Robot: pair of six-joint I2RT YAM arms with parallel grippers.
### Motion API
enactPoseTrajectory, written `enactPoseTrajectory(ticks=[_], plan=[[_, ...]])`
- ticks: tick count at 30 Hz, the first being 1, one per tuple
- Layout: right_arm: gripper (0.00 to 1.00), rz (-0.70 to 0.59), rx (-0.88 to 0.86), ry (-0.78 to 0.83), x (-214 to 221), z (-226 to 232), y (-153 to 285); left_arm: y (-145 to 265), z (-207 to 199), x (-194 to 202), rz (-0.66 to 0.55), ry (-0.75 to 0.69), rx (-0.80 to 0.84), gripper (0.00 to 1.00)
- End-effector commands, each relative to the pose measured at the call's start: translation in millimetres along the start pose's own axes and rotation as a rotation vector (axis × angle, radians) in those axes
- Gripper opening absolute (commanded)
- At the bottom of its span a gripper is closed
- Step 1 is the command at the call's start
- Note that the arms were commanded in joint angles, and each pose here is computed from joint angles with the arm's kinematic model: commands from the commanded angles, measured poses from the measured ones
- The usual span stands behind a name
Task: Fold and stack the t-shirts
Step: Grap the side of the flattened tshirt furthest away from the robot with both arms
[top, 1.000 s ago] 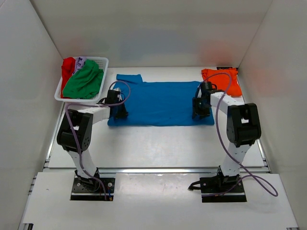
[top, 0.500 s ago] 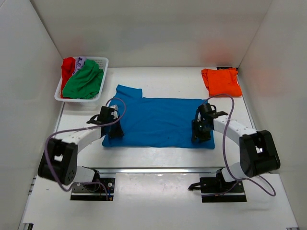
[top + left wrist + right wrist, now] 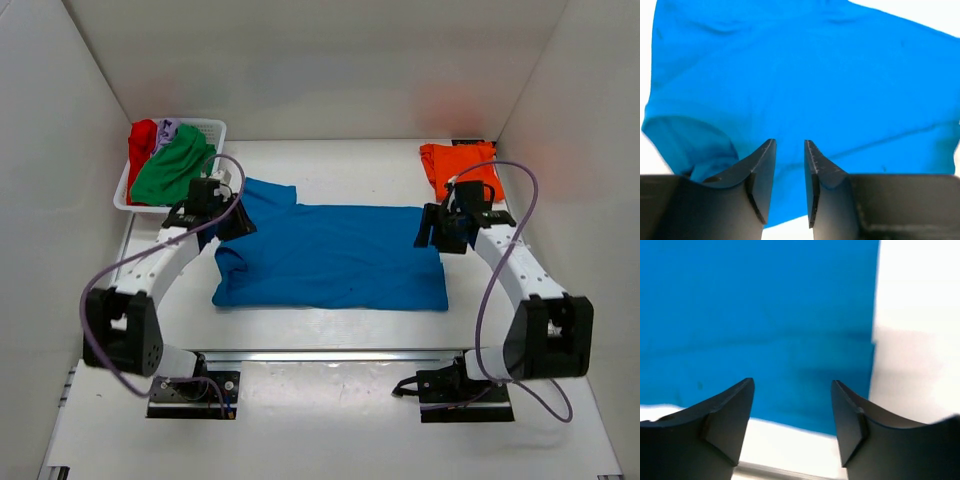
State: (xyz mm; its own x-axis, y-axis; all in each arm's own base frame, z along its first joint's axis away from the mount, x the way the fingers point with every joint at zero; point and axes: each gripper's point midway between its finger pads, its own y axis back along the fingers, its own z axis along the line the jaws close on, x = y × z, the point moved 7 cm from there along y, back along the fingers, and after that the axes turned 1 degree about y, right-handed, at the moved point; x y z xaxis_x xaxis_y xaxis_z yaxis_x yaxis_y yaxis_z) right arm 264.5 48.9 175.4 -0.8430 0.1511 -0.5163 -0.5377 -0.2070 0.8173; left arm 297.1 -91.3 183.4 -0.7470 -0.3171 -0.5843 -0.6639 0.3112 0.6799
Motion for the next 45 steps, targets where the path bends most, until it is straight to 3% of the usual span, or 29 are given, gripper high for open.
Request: enactPoseTrajectory(ticks=[1,10,17,23,32,35,39,44,45], plan=[[0.62,-0.073,0.010,0.016,-37.4,-9.0,-17.1,-21.7,-2.0,-26.7,-0.019,-0.005,-0.002,0.41],[0.64,-0.034,0.063,-0.018,-108.0,-27.5,-83.7,-106.2,15.9,-98.2,-0.024,0.037,-0.075,0.47],[0.64,0.001,0.105,-0.010,-129.8,-35.1,-114.8,-156.4,27.2,-130.3,-0.055,0.047,-0.124,0.54],[0.64,0.040,0.122,-0.012,-135.3,-41.1,-140.2,-183.1,35.0,-131.7,-0.014,0.025,-0.207,0.60],[0.64,0.060,0.139,-0.024,-136.8,-45.3,-155.9,-187.1,52.4,-115.3,0.023,0.004,-0.317,0.67],[0.63,0.061,0.147,-0.030,-137.1,-46.1,-157.2,-192.0,57.7,-109.3,0.051,0.010,-0.329,0.65],[0.62,0.083,0.178,-0.015,-133.3,-46.7,-163.5,-201.5,57.6,-99.6,0.111,-0.001,-0.317,0.48],[0.62,0.120,0.255,0.006,-135.2,-52.8,-177.4,-207.2,57.1,-92.9,0.174,-0.006,-0.305,0.45],[0.62,0.141,0.260,0.002,-131.4,-51.4,-177.8,-209.1,54.6,-96.5,0.168,-0.008,-0.298,0.37]])
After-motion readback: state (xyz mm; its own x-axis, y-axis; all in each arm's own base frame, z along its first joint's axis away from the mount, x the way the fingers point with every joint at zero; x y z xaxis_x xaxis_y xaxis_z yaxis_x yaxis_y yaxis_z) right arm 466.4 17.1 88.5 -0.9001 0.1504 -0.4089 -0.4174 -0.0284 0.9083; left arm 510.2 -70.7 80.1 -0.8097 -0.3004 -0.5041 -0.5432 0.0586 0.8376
